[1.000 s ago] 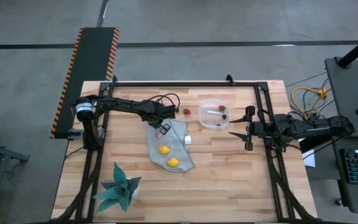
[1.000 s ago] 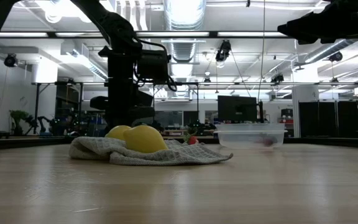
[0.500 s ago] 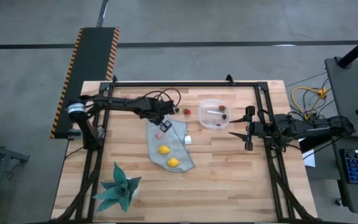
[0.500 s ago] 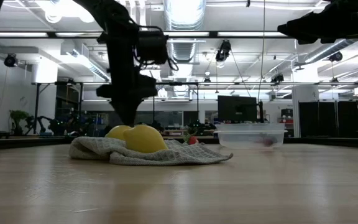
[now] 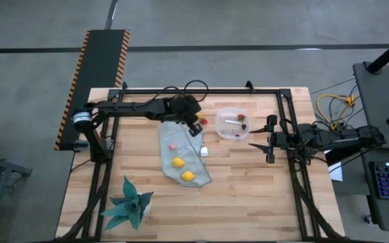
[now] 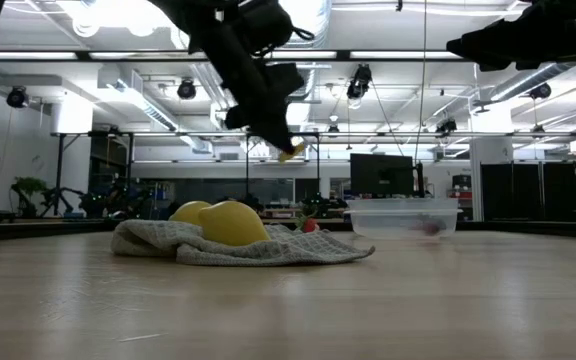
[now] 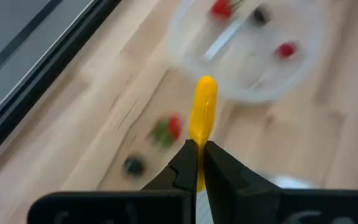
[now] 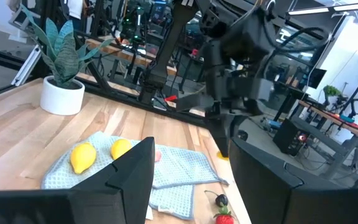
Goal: Pick and placing Produce into tupperware
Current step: Put the yellow yellow zucchini into the transparent bin
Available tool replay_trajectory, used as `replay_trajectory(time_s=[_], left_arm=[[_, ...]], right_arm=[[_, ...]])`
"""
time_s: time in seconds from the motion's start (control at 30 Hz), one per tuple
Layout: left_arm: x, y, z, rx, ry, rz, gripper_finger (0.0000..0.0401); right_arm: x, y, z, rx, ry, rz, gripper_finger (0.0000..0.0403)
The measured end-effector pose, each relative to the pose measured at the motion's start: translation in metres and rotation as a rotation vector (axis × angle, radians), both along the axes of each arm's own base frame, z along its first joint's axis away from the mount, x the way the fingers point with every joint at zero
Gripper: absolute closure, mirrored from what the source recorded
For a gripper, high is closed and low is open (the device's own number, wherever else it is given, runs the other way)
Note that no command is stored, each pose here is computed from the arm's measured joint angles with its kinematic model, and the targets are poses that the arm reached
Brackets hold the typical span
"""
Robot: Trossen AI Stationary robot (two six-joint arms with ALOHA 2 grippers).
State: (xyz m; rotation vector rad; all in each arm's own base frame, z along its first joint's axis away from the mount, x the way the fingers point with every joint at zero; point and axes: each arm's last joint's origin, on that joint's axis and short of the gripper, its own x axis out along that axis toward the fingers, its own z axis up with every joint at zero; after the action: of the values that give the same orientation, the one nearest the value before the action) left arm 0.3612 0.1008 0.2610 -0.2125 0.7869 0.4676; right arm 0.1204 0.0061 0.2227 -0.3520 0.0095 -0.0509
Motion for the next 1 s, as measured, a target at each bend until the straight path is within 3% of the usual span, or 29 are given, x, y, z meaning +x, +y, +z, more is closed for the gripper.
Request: replay_trajectory(time_s=[0.17, 0.57, 1.0], left_arm=[[0.011, 0.001, 0.010, 0.027, -0.155, -0.102, 0.0401], [0.017, 0.003, 0.014, 0.065, -0.257, -0.120, 0.0401], [0.055, 0.011, -0.015, 0.081, -0.321, -0.205, 0.0401]], right_arm=[[0.000, 0.000, 0.000, 0.000, 0.000, 0.000, 0.0204], [0.000, 0.000, 0.000, -0.006, 0.000, 0.000, 0.0204], [0.000, 0.000, 0.000, -0.008, -0.001, -0.010, 0.0204]])
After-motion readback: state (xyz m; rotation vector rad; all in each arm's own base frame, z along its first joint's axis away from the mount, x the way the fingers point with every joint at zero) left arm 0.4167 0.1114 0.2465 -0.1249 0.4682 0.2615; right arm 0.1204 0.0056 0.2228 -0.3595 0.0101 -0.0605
